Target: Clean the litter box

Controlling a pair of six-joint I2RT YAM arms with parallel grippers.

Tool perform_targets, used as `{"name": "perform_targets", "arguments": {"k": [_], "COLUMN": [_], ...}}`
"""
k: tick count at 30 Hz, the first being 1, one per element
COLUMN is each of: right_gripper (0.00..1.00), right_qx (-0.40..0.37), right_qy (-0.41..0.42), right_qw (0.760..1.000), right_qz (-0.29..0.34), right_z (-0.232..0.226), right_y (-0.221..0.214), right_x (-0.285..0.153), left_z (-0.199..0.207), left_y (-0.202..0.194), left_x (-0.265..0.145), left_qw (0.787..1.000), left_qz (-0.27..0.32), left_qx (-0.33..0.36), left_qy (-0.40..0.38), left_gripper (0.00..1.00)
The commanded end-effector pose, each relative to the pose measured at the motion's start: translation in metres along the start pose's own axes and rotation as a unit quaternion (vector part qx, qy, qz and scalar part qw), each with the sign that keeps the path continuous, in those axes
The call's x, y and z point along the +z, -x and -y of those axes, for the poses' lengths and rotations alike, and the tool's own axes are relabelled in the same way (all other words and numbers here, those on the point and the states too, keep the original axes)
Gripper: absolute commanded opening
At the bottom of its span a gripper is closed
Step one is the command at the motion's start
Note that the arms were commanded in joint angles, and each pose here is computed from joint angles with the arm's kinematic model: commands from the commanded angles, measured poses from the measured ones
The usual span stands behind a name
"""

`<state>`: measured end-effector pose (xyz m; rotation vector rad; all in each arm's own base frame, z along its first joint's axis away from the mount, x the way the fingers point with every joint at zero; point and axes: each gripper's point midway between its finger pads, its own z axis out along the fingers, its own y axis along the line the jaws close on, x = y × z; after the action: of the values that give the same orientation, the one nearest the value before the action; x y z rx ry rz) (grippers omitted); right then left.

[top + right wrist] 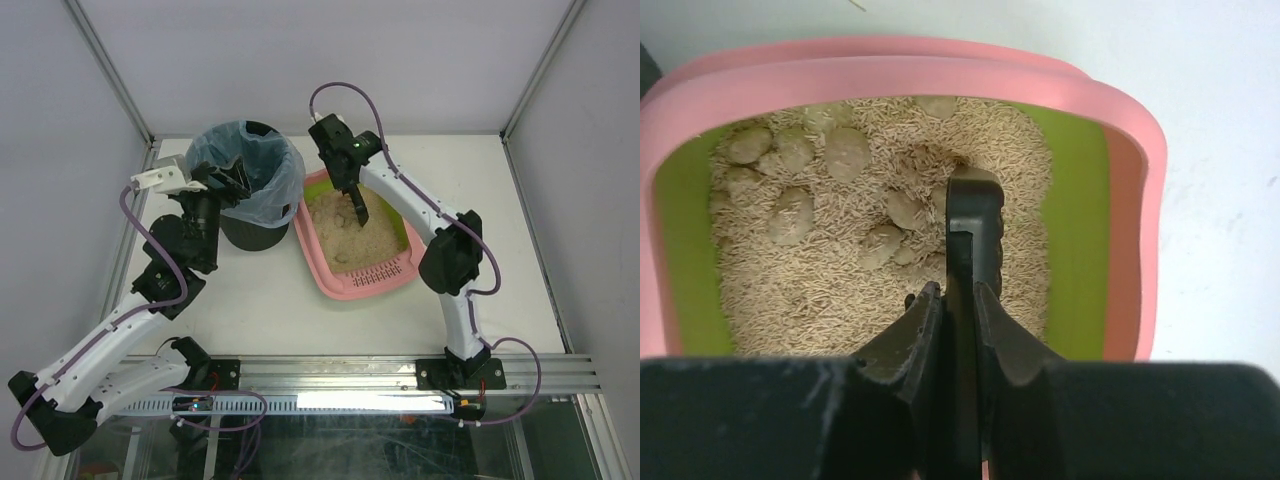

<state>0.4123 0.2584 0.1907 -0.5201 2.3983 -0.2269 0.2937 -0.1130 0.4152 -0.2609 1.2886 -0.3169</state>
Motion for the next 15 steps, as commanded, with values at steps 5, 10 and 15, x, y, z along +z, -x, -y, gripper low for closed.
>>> {"name": "perform_targets", "arguments": {"k": [5,10,15], "right_gripper": [0.00,0.00,0.00], "right_qx": [0.130,0.172,0.170], "right_qy": [0.158,0.172,0.127], "right_qw": [0.978,0.966,0.971], "right_qz": [0.041,0.089,0.110], "right_z": [-0.021,0.002,0.029], "right_y": [0.032,0.045,0.044], "right_x": [-0.028,-0.054,-0.070], "left_z": [0.008,0.011,0.014], "left_y": [0.007,0.001,-0.002], "left_x": [0.004,0.006,0.007], "left_qw": [1.000,1.000,1.000], "left_qz": [0.006,-0.002,-0.008], "left_qx": [0.000,0.005,0.008], "left_qy": [-0.013,-0.018,-0.020], "left_gripper": [0.73,0.73,0.73]}}
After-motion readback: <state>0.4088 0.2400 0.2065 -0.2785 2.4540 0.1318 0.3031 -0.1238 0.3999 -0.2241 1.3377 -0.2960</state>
